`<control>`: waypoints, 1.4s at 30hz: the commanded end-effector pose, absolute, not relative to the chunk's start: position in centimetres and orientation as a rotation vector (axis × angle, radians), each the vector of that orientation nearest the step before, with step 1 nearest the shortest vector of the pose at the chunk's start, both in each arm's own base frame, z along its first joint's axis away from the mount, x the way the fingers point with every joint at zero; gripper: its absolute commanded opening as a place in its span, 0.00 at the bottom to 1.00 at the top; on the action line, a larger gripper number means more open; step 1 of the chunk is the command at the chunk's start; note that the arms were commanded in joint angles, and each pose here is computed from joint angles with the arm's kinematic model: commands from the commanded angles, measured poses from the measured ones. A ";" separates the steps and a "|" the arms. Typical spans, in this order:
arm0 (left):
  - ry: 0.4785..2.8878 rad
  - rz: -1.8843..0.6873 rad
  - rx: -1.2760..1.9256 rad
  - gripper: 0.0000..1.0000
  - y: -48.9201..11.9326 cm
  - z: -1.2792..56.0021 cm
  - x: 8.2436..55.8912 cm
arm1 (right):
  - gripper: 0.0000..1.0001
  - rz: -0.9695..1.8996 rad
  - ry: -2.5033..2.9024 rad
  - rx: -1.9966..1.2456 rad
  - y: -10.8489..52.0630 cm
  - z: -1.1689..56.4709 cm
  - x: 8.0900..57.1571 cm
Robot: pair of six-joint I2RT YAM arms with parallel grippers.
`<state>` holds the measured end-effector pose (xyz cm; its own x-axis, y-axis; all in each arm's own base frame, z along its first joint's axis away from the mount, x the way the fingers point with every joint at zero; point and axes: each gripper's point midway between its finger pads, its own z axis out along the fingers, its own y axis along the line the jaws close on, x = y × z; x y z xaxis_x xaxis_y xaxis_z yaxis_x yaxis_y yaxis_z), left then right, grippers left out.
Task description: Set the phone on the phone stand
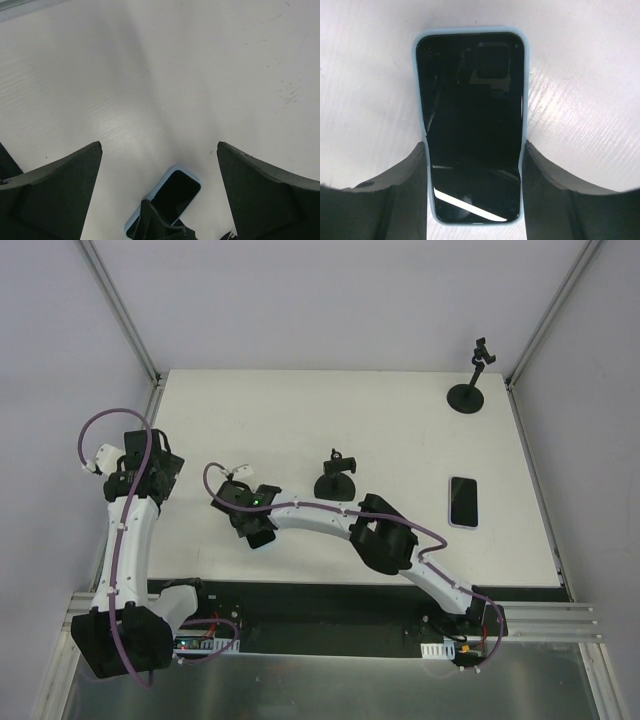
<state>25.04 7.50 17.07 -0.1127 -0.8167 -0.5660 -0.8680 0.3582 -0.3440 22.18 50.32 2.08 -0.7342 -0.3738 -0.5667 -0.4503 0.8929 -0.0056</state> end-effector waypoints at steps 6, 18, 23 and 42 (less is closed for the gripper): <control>2.067 -0.116 -1.210 0.97 4.8 17.4 27.7 | 0.01 -0.059 2.471 -0.801 44.4 0.9 21.7; 2.159 -0.619 -0.735 0.94 -2.6 18.5 30.4 | 0.01 0.107 2.225 -0.692 40.4 4.2 21.9; 2.149 -0.868 -0.529 0.82 -6.4 19.6 30.9 | 0.01 0.215 2.114 -0.603 39.4 7.2 22.3; 2.294 -1.370 -0.102 0.77 -16.4 18.9 28.6 | 0.01 0.599 1.891 -0.554 39.7 14.2 21.7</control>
